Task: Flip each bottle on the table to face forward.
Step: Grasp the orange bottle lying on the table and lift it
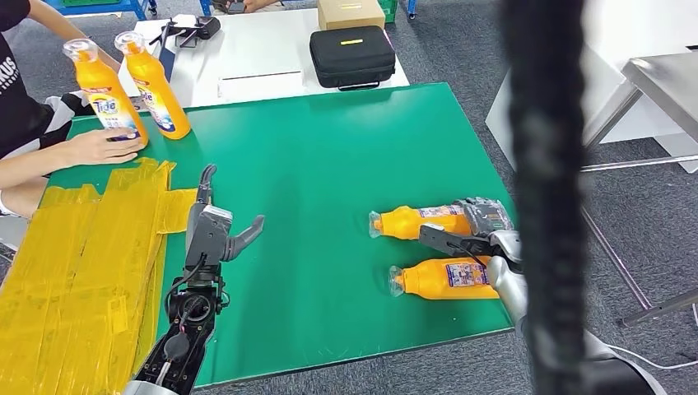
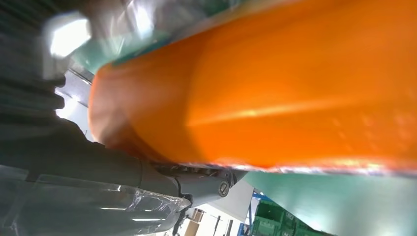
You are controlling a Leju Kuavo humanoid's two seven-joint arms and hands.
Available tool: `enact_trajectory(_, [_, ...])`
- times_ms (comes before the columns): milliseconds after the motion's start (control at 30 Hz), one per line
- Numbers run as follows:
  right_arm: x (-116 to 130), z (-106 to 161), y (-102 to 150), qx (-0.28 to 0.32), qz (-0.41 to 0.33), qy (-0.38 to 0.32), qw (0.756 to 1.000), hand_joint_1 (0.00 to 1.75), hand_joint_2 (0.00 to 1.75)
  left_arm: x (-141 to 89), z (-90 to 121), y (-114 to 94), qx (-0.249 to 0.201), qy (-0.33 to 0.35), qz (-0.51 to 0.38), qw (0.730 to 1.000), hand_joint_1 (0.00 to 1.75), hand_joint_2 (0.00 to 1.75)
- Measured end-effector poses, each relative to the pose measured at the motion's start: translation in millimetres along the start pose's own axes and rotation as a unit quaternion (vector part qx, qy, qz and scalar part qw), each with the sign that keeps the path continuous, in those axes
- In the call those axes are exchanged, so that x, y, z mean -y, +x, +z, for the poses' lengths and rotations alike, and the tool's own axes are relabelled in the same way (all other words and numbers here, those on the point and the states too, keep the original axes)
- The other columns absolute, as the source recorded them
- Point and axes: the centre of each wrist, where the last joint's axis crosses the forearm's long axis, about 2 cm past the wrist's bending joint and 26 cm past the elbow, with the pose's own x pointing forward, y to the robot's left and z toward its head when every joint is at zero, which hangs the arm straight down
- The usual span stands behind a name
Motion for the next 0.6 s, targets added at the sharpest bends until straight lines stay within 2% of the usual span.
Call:
enact_trajectory(133, [-4,2,3,-0.007,-0.013,-0.033,0.999,1.75,1.75,0,1,-1,-0.001,-0.003,-0.003,1.0,0.0,1.75])
enact_trajectory(400, [-10,11,23,-0.012,-0.118,-0.155,0.981,1.75,1.75,1,5,-1,-0.003,-0.005,-0.003,1.0,0.0,1.75])
enact_trajectory(500, [-6,15,30,0.0,-0.176,-0.223,0.959,1.75,1.75,1,5,-1,-0.004,-0.011,0.011,1.0,0.0,1.75])
enact_trajectory(600, [-2,21,39,0.018,-0.235,-0.294,0.926,1.75,1.75,3,6,0,-0.008,-0.025,0.046,0.999,0.0,1.75])
